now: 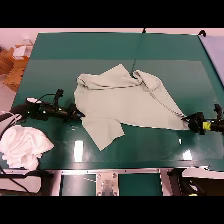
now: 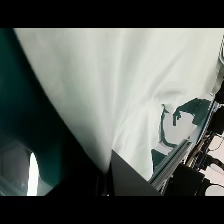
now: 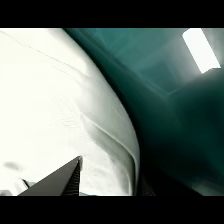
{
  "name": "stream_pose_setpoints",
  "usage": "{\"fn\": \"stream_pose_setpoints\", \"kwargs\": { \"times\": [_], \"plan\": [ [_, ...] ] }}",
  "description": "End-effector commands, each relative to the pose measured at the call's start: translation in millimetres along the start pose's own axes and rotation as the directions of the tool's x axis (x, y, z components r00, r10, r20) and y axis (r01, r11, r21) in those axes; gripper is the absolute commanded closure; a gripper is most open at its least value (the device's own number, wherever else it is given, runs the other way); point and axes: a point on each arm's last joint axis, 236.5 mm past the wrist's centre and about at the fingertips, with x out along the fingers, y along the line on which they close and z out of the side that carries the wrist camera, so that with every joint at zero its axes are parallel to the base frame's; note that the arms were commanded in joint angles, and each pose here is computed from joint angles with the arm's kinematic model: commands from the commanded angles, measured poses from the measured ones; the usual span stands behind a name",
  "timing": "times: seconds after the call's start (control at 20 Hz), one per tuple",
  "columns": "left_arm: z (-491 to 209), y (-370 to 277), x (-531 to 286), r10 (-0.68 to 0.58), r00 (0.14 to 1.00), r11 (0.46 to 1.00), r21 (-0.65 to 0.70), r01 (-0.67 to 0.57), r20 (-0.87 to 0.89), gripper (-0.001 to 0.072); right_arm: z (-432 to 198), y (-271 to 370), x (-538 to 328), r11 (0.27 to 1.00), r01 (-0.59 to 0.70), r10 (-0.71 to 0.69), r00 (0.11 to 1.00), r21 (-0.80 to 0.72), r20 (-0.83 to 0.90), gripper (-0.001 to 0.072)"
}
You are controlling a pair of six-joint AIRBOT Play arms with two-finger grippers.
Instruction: Fold the shirts.
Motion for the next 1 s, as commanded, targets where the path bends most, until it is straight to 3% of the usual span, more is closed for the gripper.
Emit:
{"fn": "stream_pose_setpoints", "kwargs": {
  "times": [0.0, 0.1, 0.15, 0.35, 0.45, 0.55, 0.75, 0.85, 0.95],
  "plan": [
    [-0.3, -0.8, -0.2, -0.003, 1.0, 1.0, 0.002, 0.003, -0.002, 0.0679, -11.6, -18.1, 2.6, 0.996, 0.079, -0.082, 0.995, -0.043, -0.055, 0.0247],
    [-1.8, -2.7, -0.3, -0.011, 1.0, 1.0, 0.001, 0.011, -0.008, 0.0679, -11.9, -21.5, -0.4, 0.997, 0.079, -0.08, 0.995, -0.023, -0.052, 0.0273],
    [-3.9, -4.0, -0.4, -0.016, 1.0, 1.0, 0.001, 0.016, -0.017, 0.0679, -12.7, -24.0, -3.6, 0.997, 0.074, -0.074, 0.996, -0.011, -0.05, 0.0343],
    [-8.8, -7.6, -0.7, -0.031, 0.999, 0.999, 0.008, 0.031, -0.038, 0.0679, -25.6, -32.5, -26.2, 0.997, 0.009, -0.004, 0.998, 0.078, -0.058, 0.036],
    [-8.1, -7.4, -0.6, -0.031, 0.999, 0.999, 0.007, 0.031, -0.035, 0.0679, -26.3, -37.2, -36.8, 0.994, -0.007, 0.011, 0.999, 0.112, -0.032, 0.046],
    [-8.2, -7.5, -0.6, -0.031, 0.999, 0.999, 0.007, 0.031, -0.036, 0.0679, -26.0, -38.3, -39.0, 0.993, -0.009, 0.012, 1.0, 0.117, -0.024, 0.0509],
    [-8.3, -7.5, -0.6, -0.031, 0.999, 0.999, 0.009, 0.031, -0.036, 0.0679, -17.9, -36.1, -32.6, 0.996, 0.01, -0.01, 1.0, 0.09, -0.005, 0.0498],
    [-8.3, -7.5, -0.6, -0.031, 0.999, 0.999, 0.013, 0.031, -0.036, 0.0679, -7.1, -36.4, -29.3, 0.997, 0.026, -0.029, 0.999, 0.078, 0.032, 0.0412],
    [-8.2, -7.5, -0.5, -0.031, 0.999, 0.999, 0.013, 0.031, -0.036, 0.0679, 1.2, -31.3, -23.0, 0.996, 0.008, -0.015, 0.997, 0.088, 0.072, 0.0404]
  ]
}}
